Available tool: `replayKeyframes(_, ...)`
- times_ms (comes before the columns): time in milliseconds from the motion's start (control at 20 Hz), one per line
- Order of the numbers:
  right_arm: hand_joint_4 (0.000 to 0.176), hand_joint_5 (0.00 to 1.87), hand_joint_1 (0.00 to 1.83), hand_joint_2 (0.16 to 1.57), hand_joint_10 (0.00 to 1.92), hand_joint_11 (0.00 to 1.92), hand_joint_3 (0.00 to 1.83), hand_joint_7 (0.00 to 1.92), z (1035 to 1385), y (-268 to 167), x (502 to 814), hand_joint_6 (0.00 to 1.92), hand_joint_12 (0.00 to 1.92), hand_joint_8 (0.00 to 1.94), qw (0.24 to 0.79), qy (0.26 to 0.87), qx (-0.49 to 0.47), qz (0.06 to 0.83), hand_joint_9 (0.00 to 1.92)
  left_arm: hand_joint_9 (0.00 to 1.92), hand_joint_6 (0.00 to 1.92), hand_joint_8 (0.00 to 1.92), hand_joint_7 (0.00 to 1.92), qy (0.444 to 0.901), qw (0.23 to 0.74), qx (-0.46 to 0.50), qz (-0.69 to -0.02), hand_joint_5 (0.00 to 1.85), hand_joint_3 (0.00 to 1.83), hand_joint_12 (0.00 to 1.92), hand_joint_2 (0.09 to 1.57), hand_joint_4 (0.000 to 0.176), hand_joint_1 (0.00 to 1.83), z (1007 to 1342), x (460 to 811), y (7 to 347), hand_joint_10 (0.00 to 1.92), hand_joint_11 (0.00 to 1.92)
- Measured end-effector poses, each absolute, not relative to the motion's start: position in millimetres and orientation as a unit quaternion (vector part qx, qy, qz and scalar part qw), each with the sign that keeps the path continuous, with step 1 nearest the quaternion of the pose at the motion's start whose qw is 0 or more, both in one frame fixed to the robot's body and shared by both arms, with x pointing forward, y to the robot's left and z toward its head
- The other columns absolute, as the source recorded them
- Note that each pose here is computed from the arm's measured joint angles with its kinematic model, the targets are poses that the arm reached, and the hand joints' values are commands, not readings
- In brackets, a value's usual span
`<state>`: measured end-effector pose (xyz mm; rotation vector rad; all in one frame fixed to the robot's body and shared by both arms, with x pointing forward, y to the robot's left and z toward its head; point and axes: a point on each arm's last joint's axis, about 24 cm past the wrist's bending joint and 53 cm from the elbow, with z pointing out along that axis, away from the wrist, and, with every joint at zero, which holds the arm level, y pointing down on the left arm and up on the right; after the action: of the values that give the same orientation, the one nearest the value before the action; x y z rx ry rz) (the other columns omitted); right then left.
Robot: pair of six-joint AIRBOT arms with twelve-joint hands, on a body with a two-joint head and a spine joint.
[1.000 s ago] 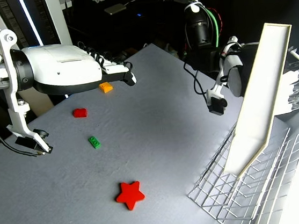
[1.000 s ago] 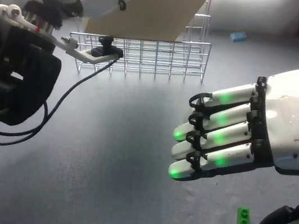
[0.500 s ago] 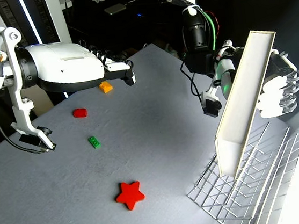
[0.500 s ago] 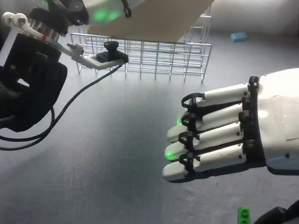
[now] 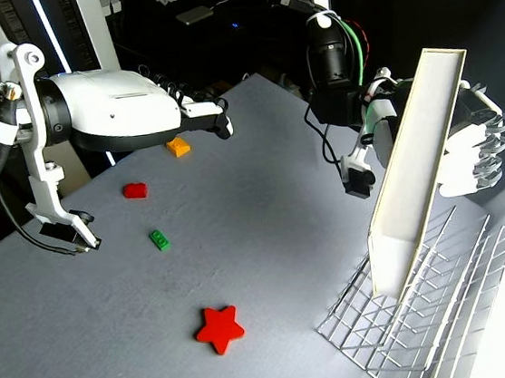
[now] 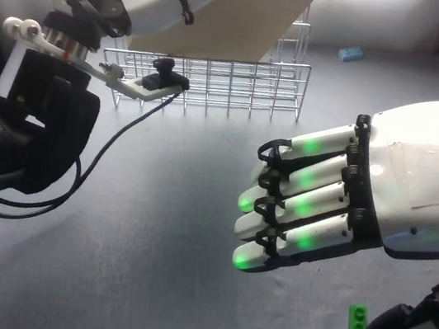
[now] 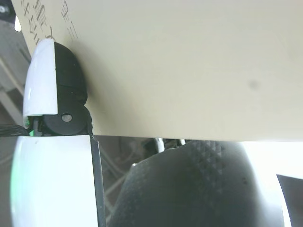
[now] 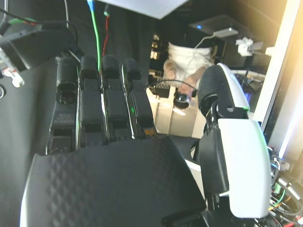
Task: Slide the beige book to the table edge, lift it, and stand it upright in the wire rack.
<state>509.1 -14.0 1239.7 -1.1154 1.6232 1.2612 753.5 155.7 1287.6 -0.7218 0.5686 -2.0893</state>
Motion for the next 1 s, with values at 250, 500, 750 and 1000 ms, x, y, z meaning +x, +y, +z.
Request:
replayKeyframes(250,0.000,0.29,0.34,1.16,0.00,0.00,0.00,0.30,1242,-13,509,0.00,0.75,0.00,0.393,0.637,-0.440,0.497,0.29,0.79,1.19,1.32,0.80,0.223,0.421,-0.282,-0.833,0.75,0.00,1.49,1.20,0.000,1.35,1290,751,156,1.44,0.67)
replayKeyframes(500,0.000,0.31,0.34,1.16,0.00,0.00,0.00,0.32,1242,-13,509,0.01,0.82,0.00,0.392,0.637,-0.440,0.497,0.30,0.78,1.20,1.31,0.80,0.223,0.425,-0.280,-0.831,0.76,0.00,1.50,1.20,0.000,1.35,1292,751,161,1.45,0.66)
replayKeyframes(750,0.000,0.31,0.29,1.18,0.01,0.00,0.00,0.31,1242,-13,509,0.01,0.83,0.01,0.391,0.637,-0.439,0.498,0.31,0.77,1.19,1.32,0.79,0.208,0.424,-0.296,-0.830,0.79,0.00,1.52,1.20,0.000,1.35,1290,752,169,1.45,0.62)
replayKeyframes(1000,0.000,0.30,0.32,1.17,0.00,0.00,0.00,0.29,1242,-12,508,0.00,0.79,0.00,0.390,0.636,-0.440,0.499,0.29,0.77,1.20,1.34,0.77,0.199,0.418,-0.332,-0.822,0.78,0.00,1.48,1.20,0.000,1.35,1277,758,175,1.45,0.67)
